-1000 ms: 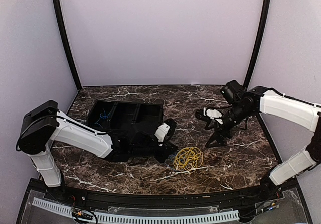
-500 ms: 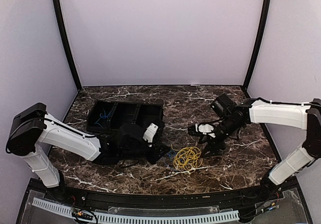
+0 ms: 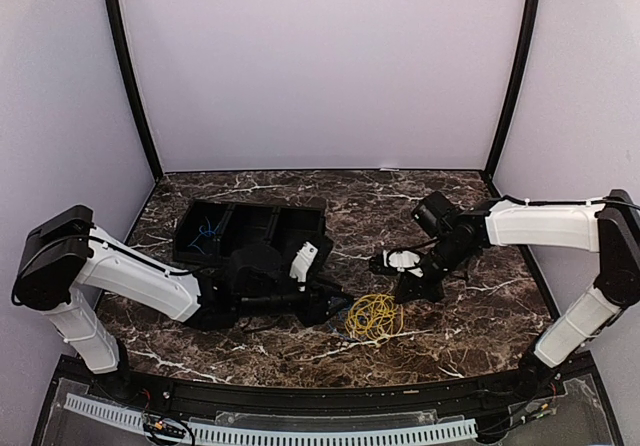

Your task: Untangle the cables

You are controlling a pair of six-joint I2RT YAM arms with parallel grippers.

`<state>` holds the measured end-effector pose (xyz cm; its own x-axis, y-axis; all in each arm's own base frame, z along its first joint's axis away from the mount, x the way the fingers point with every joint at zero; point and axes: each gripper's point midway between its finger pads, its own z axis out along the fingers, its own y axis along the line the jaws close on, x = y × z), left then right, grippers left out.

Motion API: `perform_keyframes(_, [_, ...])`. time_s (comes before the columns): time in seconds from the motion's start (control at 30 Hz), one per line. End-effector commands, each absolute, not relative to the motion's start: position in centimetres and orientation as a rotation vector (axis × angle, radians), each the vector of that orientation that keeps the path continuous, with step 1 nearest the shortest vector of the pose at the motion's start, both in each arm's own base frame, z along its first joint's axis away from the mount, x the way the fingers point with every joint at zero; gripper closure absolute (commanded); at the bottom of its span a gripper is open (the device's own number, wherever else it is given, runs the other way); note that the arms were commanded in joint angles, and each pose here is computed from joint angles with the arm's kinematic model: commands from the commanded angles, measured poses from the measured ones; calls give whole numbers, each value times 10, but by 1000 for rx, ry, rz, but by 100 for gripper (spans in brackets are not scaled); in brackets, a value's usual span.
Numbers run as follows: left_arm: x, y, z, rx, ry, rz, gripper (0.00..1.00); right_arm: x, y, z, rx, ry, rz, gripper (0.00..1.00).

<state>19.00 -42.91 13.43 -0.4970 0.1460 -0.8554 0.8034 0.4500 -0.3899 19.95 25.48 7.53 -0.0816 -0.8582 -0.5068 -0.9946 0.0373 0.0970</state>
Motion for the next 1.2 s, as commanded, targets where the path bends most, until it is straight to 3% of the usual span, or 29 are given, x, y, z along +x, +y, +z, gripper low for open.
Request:
perform_keyframes(0.0, [183, -438, 149, 872, 1803, -1112, 54, 203, 261, 96, -1879, 1962, 604, 100])
perform_keyframes(0.33, [181, -470, 171, 971, 1474, -1055, 37, 200, 276, 156, -1858, 1868, 711, 100])
perform_keyframes(0.63, [201, -521, 160, 989, 1377, -1034, 38, 196, 284, 174, -1847, 1853, 786, 100])
perform_keyframes(0.7, [205, -526, 156, 984, 1377, -1026, 44, 198, 284, 177, -1840, 1846, 780, 100])
perform_keyframes(0.9, [207, -513, 152, 951, 1433, -1005, 85, 195, 274, 151, -1848, 1910, 742, 93])
perform_keyframes(1.0, [202, -496, 145, 949, 1492, -995, 93, 194, 270, 140, -1841, 1924, 735, 100])
perform_keyframes(1.07, [200, -485, 151, 938, 1502, -991, 98, 194, 270, 137, -1831, 1923, 738, 100])
perform_keyframes(1.17, [197, -473, 154, 921, 1526, -984, 100, 196, 272, 136, -1819, 1926, 750, 79])
